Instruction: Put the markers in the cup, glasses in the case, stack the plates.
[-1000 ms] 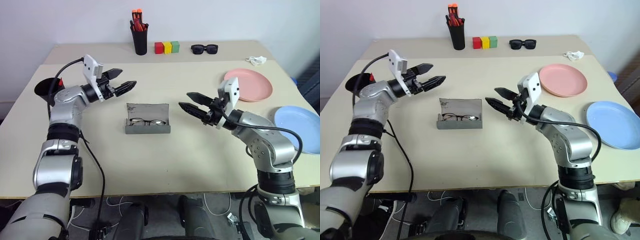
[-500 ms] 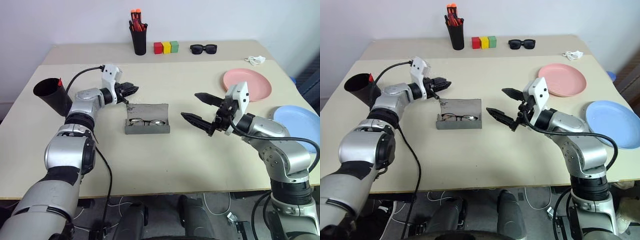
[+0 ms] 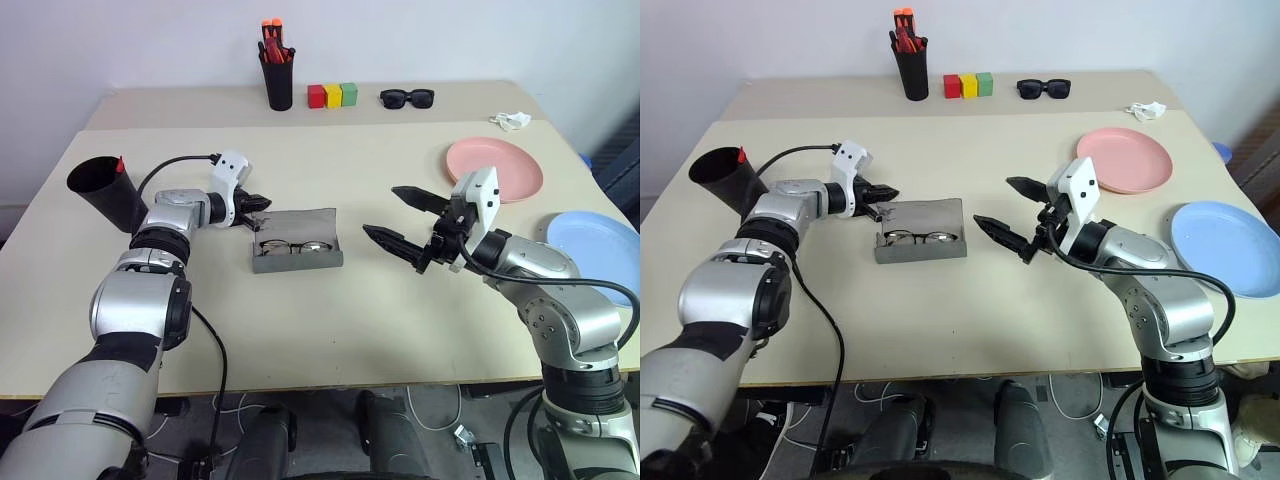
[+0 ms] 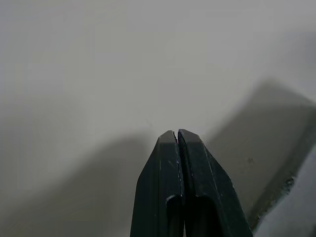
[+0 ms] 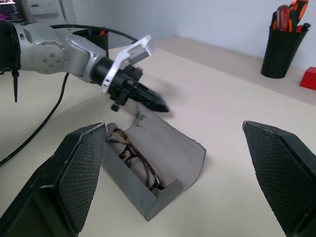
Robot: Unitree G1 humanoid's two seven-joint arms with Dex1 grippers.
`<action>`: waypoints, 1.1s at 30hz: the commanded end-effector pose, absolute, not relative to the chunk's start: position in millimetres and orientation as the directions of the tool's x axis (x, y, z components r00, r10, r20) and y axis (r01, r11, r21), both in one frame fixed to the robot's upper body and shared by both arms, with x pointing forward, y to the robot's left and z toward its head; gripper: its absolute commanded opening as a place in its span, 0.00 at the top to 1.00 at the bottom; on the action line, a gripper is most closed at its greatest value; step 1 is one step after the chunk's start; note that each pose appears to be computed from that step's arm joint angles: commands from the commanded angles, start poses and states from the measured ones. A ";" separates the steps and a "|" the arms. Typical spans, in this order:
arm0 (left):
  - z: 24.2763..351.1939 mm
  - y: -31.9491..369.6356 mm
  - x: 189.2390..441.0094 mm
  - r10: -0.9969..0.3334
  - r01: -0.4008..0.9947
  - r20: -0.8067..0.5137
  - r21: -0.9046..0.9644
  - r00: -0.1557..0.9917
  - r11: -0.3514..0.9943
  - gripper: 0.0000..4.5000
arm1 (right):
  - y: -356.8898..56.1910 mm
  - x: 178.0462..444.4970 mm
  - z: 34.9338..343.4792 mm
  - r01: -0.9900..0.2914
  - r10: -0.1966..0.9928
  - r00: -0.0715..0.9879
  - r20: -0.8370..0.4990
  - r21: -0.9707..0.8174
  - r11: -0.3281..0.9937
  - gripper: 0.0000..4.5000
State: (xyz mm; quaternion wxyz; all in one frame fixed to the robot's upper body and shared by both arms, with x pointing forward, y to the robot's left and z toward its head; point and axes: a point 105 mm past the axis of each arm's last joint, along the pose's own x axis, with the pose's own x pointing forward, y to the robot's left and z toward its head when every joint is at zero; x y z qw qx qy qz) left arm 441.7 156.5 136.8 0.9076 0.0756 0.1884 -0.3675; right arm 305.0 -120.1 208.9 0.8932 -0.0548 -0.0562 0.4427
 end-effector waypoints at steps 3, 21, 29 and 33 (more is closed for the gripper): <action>137.5 152.3 426.3 -0.736 0.801 -0.433 -0.050 0.521 0.597 1.00 | -115.3 302.0 222.3 -0.784 0.808 0.582 0.092 -0.201 0.587 0.00; 158.5 140.4 410.2 -0.879 0.909 -0.271 -0.031 0.393 0.416 1.00 | -129.7 312.9 222.4 -0.735 0.765 0.639 0.080 -0.233 0.637 0.00; 224.0 139.2 383.5 -0.981 0.981 0.049 -0.052 0.189 0.186 0.48 | -204.7 330.7 207.2 -0.498 0.513 0.858 -0.033 -0.296 0.815 0.00; 218.5 135.4 363.4 -0.995 0.994 0.030 -0.070 0.092 0.089 0.03 | -270.2 328.6 194.5 -0.279 0.254 0.960 -0.117 -0.337 0.899 0.00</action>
